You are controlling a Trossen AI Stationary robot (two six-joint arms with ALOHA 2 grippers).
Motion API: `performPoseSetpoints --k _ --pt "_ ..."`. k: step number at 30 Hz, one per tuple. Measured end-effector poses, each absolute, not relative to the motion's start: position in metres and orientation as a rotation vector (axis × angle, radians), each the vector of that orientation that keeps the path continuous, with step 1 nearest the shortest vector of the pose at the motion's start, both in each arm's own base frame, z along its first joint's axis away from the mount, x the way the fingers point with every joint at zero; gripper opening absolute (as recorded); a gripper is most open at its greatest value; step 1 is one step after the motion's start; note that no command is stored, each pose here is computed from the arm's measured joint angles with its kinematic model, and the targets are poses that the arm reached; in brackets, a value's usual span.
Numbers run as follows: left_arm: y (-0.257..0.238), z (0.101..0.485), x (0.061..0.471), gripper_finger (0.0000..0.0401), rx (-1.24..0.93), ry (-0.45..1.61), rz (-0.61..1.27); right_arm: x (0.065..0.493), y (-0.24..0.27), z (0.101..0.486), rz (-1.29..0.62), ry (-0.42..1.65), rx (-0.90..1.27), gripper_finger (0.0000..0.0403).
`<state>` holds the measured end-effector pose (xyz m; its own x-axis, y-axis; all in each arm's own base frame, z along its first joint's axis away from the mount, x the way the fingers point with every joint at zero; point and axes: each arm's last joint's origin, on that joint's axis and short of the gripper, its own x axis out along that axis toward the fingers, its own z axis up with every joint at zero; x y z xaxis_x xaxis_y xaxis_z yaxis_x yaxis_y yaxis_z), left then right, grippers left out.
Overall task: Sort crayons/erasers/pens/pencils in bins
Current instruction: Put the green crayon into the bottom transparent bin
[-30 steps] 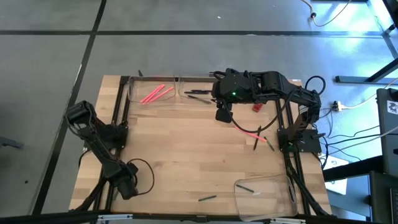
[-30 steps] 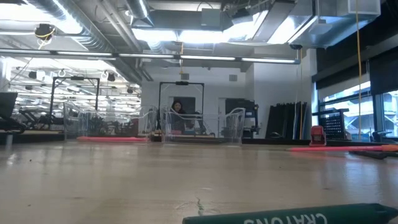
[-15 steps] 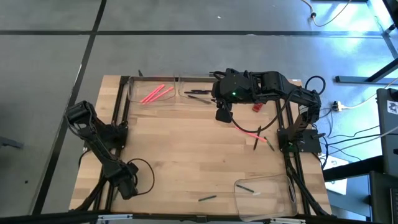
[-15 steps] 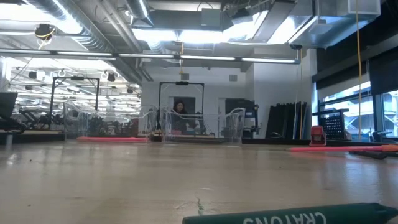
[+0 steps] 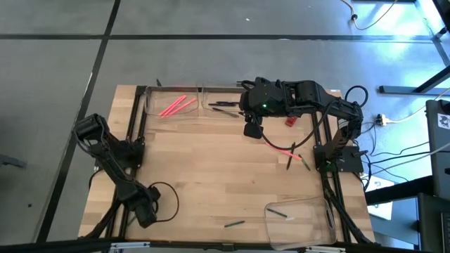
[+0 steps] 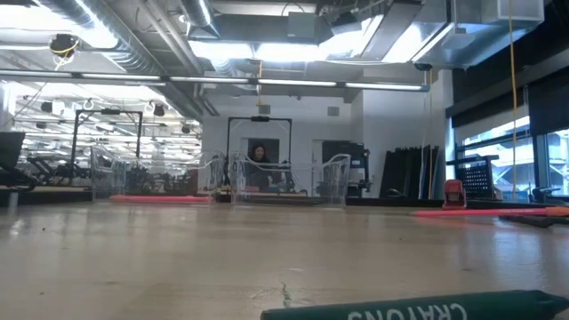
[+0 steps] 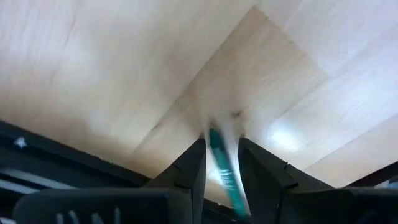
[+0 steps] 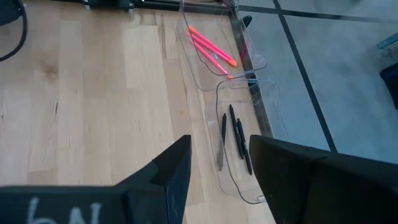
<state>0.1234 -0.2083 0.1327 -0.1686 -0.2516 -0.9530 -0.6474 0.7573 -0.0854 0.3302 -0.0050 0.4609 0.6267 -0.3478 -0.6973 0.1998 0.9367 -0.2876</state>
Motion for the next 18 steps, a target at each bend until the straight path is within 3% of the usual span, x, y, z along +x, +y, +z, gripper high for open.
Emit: performPoseSetpoints --k 18 --pt "-0.2064 0.1325 0.1255 0.0087 -0.668 1.752 0.36 0.3303 -0.0051 0.461 -0.316 0.836 -0.19 0.0165"
